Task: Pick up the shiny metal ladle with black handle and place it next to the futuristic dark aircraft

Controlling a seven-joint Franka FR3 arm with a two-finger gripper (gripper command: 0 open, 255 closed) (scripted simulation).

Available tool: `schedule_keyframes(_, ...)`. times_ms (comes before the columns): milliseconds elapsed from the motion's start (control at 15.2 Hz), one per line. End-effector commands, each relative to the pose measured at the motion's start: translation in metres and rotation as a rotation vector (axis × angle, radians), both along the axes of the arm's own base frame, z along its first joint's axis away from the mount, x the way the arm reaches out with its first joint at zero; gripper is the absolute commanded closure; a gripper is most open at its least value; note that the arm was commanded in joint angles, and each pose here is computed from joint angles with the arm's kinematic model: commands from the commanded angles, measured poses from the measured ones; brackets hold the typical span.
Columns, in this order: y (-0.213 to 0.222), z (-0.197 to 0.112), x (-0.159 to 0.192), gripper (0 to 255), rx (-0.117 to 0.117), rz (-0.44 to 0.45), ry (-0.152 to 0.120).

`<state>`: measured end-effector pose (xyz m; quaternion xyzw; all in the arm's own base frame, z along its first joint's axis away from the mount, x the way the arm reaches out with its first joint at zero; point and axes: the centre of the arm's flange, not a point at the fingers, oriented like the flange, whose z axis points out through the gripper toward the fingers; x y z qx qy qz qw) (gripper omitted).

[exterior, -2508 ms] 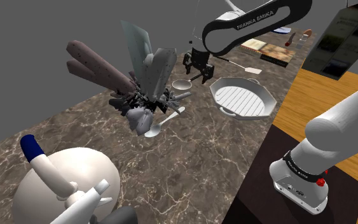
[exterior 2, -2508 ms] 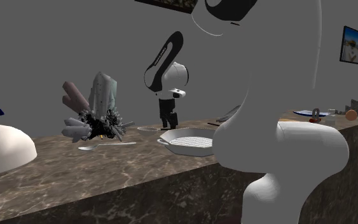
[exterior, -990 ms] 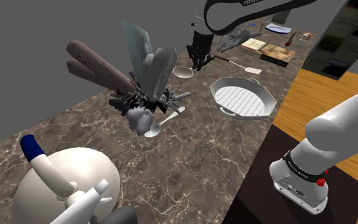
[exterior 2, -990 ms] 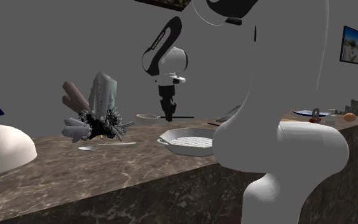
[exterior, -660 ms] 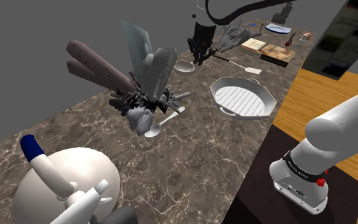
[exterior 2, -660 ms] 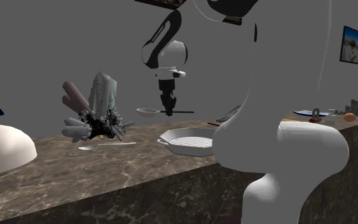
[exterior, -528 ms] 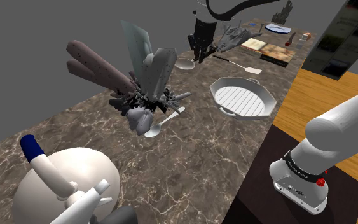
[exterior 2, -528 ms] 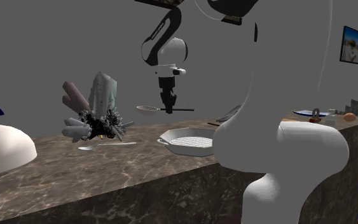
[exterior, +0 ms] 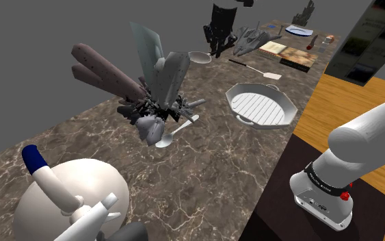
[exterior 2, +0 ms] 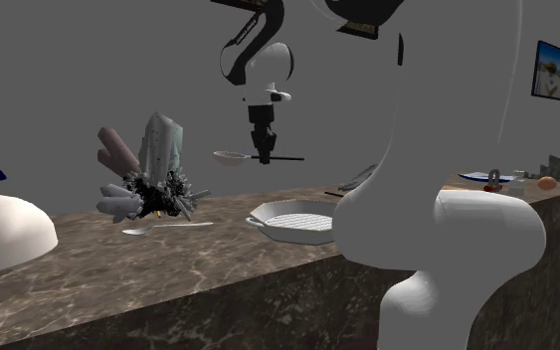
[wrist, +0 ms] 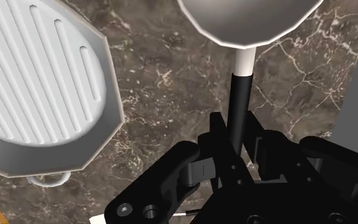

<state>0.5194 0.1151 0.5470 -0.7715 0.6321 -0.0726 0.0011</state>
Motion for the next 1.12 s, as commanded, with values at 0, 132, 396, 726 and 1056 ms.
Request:
schedule_keyframes(0,0.001,0.011,0.0,255,0.0,0.0,0.0)
schedule_keyframes(132,0.001,0.021,0.0,255,0.0,0.0,0.0)
schedule_keyframes(396,0.001,0.042,0.0,255,0.0,0.0,0.0)
schedule_keyframes(726,-0.052,0.047,-0.004,255,0.0,0.0,0.0)
schedule_keyframes(1056,-0.117,0.048,-0.009,255,0.0,0.0,0.0)
